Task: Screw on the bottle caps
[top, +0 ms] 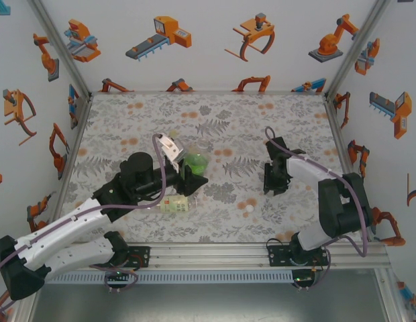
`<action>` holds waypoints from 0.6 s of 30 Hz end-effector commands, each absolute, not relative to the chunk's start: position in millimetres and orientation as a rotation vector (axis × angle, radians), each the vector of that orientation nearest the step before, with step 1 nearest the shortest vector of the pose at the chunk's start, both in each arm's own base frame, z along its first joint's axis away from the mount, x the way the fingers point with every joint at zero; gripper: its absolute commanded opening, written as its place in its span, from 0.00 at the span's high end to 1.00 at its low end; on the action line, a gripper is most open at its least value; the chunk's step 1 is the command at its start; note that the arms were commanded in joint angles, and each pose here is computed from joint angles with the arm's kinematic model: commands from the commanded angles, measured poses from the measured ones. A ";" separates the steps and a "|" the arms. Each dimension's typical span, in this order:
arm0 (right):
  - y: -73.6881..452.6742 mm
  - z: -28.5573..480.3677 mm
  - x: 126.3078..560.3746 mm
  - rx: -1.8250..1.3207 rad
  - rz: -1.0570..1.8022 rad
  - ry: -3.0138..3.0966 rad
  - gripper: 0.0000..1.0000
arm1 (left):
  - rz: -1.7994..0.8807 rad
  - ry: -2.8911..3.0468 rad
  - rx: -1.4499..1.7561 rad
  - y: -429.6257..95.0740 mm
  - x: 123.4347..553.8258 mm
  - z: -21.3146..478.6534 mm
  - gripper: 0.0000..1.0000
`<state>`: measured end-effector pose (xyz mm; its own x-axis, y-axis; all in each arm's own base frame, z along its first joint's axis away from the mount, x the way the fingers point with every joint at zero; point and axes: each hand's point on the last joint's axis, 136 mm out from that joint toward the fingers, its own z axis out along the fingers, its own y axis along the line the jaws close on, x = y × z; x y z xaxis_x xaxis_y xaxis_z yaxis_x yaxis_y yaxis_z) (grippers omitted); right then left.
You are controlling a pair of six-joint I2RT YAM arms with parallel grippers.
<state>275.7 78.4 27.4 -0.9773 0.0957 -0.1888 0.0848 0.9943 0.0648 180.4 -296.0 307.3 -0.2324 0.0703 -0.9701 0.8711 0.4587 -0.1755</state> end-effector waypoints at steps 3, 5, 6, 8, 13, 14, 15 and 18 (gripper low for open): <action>104.4 45.5 291.0 0.088 0.128 2.907 0.66 | -0.944 1.621 0.793 -290.1 181.4 311.9 1.00; 121.1 47.1 294.6 0.039 0.132 2.908 0.66 | -0.936 1.623 0.782 -287.7 182.5 311.4 1.00; 130.5 47.4 297.2 0.008 0.128 2.908 0.66 | -0.934 1.626 0.777 -286.3 182.4 311.3 1.00; 146.8 47.2 300.4 -0.045 0.117 2.912 0.66 | -0.928 1.632 0.767 -283.7 183.1 310.9 1.00; 180.1 42.0 302.4 -0.145 0.111 2.920 0.66 | -0.910 1.644 0.744 -275.0 182.2 310.3 1.00; 183.5 40.0 301.9 -0.155 0.109 2.924 0.66 | -0.906 1.646 0.736 -272.9 182.4 309.7 1.00; 185.2 37.4 301.0 -0.158 0.107 2.930 0.66 | -0.903 1.644 0.730 -271.1 182.2 309.7 1.00; 188.8 32.1 297.5 -0.167 0.104 2.944 0.66 | -0.899 1.640 0.711 -266.9 182.3 309.7 1.00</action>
